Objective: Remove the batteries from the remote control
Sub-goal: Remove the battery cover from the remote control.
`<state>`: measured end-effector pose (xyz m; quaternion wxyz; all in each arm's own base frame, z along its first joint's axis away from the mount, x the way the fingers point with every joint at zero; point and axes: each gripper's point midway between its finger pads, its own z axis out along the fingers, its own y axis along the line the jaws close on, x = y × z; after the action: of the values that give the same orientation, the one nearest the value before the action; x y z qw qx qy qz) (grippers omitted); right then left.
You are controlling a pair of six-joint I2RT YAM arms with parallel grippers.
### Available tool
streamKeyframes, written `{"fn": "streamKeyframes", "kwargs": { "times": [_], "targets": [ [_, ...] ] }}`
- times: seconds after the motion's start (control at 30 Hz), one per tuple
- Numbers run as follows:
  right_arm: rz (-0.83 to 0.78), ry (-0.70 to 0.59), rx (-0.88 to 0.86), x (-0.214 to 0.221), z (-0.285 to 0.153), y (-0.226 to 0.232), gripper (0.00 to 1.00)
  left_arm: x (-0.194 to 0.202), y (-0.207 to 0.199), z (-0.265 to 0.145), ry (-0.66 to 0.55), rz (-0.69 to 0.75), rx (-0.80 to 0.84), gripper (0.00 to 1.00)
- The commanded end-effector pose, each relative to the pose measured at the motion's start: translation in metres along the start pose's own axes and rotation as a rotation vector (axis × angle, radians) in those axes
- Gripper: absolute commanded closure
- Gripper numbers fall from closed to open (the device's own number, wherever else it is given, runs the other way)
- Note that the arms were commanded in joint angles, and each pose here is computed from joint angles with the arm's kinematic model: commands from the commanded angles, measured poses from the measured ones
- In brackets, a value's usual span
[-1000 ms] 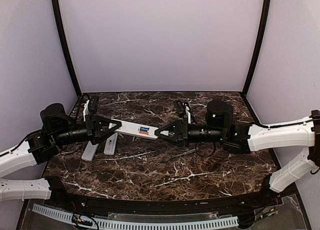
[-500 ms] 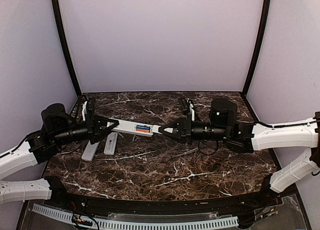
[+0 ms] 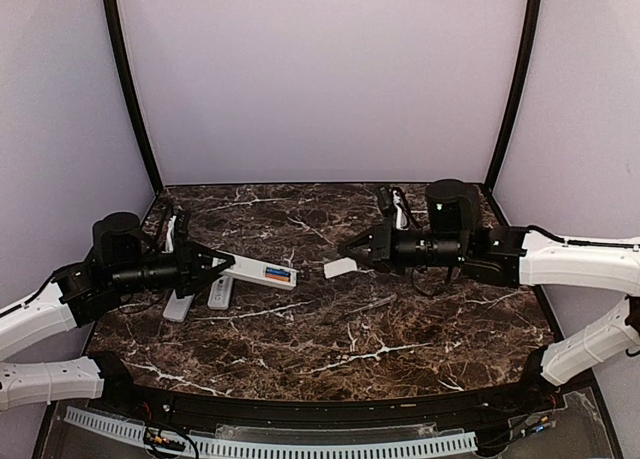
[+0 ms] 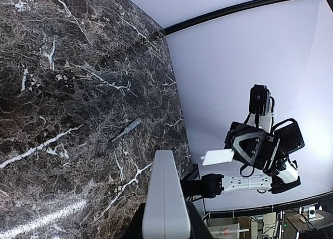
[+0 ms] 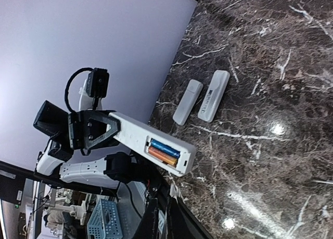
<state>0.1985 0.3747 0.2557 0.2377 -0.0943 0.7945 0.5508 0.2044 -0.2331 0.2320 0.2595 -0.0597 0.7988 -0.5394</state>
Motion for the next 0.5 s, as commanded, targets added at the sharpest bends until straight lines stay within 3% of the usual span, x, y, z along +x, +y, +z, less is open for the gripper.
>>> {"fn": "streamKeyframes", "kwargs": {
  "times": [0.0,0.3,0.47],
  "targets": [
    [-0.072,-0.036,0.185,-0.027,-0.009,-0.041,0.94,0.004,0.013,-0.001,0.009,0.009,-0.04,1.0],
    [-0.055,-0.011,0.278,-0.053,0.012,-0.113,0.97,0.005,0.019,0.0,0.014,0.006,-0.054,1.0],
    [-0.074,0.011,0.328,-0.05,0.015,-0.126,0.96,0.011,0.027,0.0,0.03,0.007,-0.065,1.0]
  ]
}}
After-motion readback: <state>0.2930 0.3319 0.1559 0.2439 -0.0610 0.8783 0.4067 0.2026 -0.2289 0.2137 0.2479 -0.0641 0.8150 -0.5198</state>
